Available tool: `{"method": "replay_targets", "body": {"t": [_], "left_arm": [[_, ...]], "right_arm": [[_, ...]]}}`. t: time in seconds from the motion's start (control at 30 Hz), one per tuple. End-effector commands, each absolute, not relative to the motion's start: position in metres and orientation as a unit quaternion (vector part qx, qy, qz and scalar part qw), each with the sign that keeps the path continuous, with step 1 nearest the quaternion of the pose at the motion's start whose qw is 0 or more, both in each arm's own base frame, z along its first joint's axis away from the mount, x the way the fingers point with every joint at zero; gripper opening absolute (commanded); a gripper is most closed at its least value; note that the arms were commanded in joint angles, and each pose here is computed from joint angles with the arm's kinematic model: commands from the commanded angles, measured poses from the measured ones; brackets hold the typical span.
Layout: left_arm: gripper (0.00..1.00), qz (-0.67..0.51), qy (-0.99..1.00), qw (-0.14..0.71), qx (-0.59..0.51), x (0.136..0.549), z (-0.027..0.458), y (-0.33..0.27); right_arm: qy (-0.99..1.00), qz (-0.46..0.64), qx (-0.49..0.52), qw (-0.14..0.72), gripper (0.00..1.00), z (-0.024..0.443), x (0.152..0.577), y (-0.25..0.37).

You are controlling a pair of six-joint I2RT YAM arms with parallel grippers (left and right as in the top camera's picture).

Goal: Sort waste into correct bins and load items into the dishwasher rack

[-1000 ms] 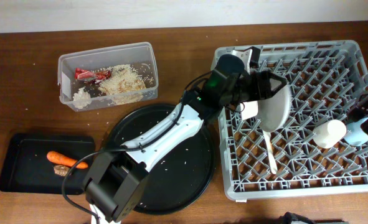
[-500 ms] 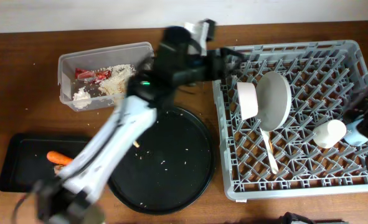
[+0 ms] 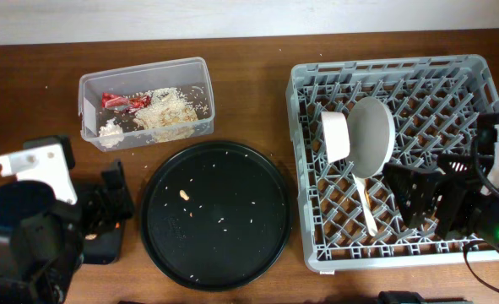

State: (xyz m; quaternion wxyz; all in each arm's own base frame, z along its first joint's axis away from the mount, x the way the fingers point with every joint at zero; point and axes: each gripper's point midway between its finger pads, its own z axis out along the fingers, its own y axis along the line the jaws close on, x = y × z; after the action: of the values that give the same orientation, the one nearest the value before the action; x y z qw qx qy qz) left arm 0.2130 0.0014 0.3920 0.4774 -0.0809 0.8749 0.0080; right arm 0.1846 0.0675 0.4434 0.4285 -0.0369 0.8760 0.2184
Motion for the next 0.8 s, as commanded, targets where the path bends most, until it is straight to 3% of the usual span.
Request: {"method": "replay_targets", "body": {"t": [0.0,0.33,0.47,0.53,0.63,0.77], "left_arm": [[0.99,0.041,0.876,0.473,-0.089,0.206,0.390,0.014],[0.99,0.072,0.925,0.366,-0.072,0.168,0.347,0.021],[1.00,0.082,0.938,0.331,-0.066,0.154,0.336,0.024],[0.99,0.084,0.940,0.324,-0.065,0.151,0.334,0.025],[1.00,0.085,0.942,0.317,-0.064,0.148,0.332,0.025],[1.00,0.086,0.943,0.316,-0.064,0.148,0.332,0.025]], "right_arm": [[0.875,0.231,-0.055,0.422,0.98,0.443,0.183,0.074],[0.879,0.215,-0.057,0.421,0.98,0.440,0.183,0.070],[0.841,0.126,-0.246,0.464,0.98,0.439,0.178,0.073],[0.811,0.092,-0.288,0.500,0.98,0.437,0.179,0.073],[0.758,0.054,-0.302,0.576,0.98,0.395,0.186,0.072],[0.738,0.055,-0.308,0.597,0.98,0.286,0.180,0.075]]}}
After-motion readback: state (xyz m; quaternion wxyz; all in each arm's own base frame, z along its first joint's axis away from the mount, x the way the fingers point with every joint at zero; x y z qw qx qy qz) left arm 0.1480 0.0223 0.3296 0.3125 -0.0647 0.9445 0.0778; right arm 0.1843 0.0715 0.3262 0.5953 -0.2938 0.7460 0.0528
